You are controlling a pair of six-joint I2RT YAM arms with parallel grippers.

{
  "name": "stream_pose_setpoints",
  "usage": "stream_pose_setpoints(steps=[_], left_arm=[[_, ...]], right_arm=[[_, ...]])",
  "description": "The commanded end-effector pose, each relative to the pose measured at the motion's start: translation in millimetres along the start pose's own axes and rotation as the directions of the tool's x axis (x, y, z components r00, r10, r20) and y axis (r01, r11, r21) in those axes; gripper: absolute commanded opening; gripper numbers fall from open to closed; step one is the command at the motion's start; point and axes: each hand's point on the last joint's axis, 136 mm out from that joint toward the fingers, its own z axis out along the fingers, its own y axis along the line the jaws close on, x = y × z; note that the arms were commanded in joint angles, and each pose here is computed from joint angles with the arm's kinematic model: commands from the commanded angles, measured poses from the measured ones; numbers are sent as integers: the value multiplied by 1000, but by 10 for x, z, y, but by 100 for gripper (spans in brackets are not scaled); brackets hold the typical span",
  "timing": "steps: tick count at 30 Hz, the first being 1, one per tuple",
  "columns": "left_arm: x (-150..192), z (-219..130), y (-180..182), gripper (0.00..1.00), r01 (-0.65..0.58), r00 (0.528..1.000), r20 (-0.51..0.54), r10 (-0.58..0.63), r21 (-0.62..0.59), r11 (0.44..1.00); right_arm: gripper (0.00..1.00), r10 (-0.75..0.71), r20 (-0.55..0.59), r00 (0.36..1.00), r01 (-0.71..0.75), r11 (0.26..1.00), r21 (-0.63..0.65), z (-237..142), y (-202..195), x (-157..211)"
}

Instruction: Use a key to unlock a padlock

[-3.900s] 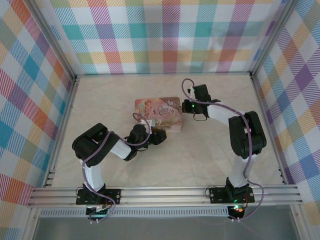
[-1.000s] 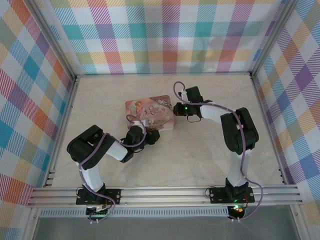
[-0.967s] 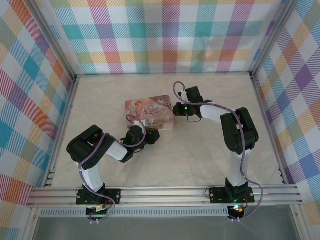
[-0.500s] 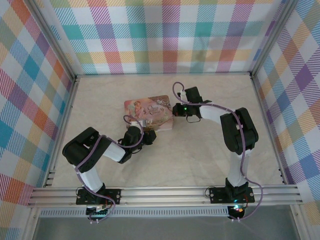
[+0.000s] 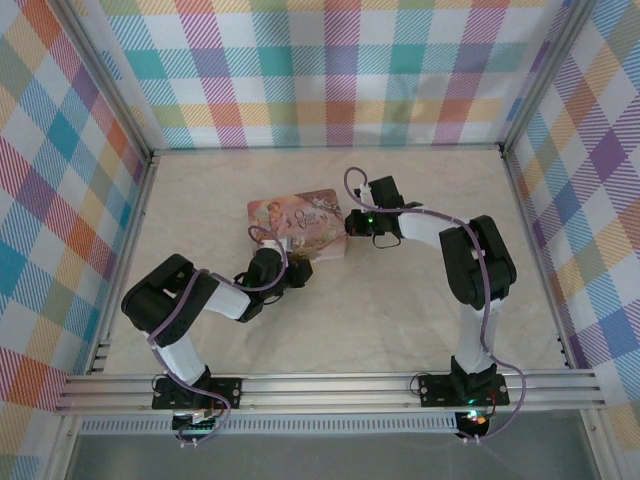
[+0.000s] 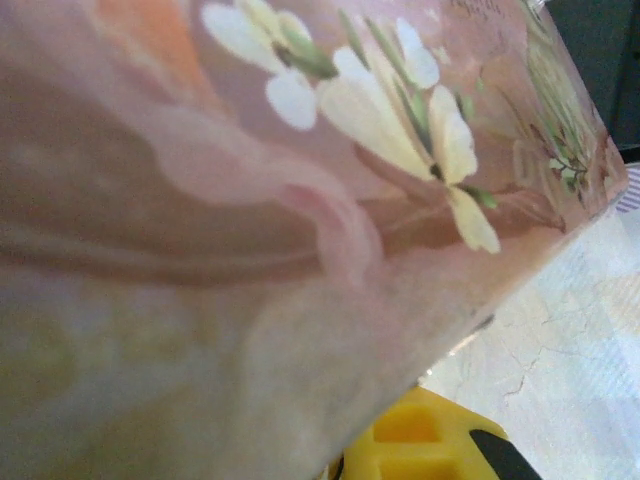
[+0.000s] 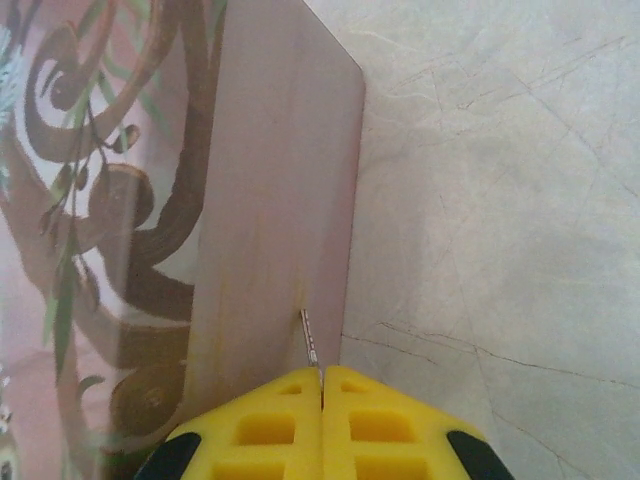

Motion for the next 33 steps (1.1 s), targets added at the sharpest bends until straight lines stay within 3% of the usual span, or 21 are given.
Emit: stream_pose_setpoints(steps=[1,7,15,33], left_arm=[[473,-61,291,0,3,972,-232,-27,-103,995],[604,-111,258,0,56,921,-380,-88,-95,994],[516,-204,118,0,132,869,-466,-165,-104,986],[85,-212,-254,0,321,831,-458,-316,-69,944]], right_arm=[[0,-60,23,998,60,998,-9,-38,123,-165],[0,-79,25,997,79,997,-1,-39,123,-206],[0,-85,40,996,84,996,26,-99,45,-213],[0,-19,122,992,9,997,80,-577,-259,-78]])
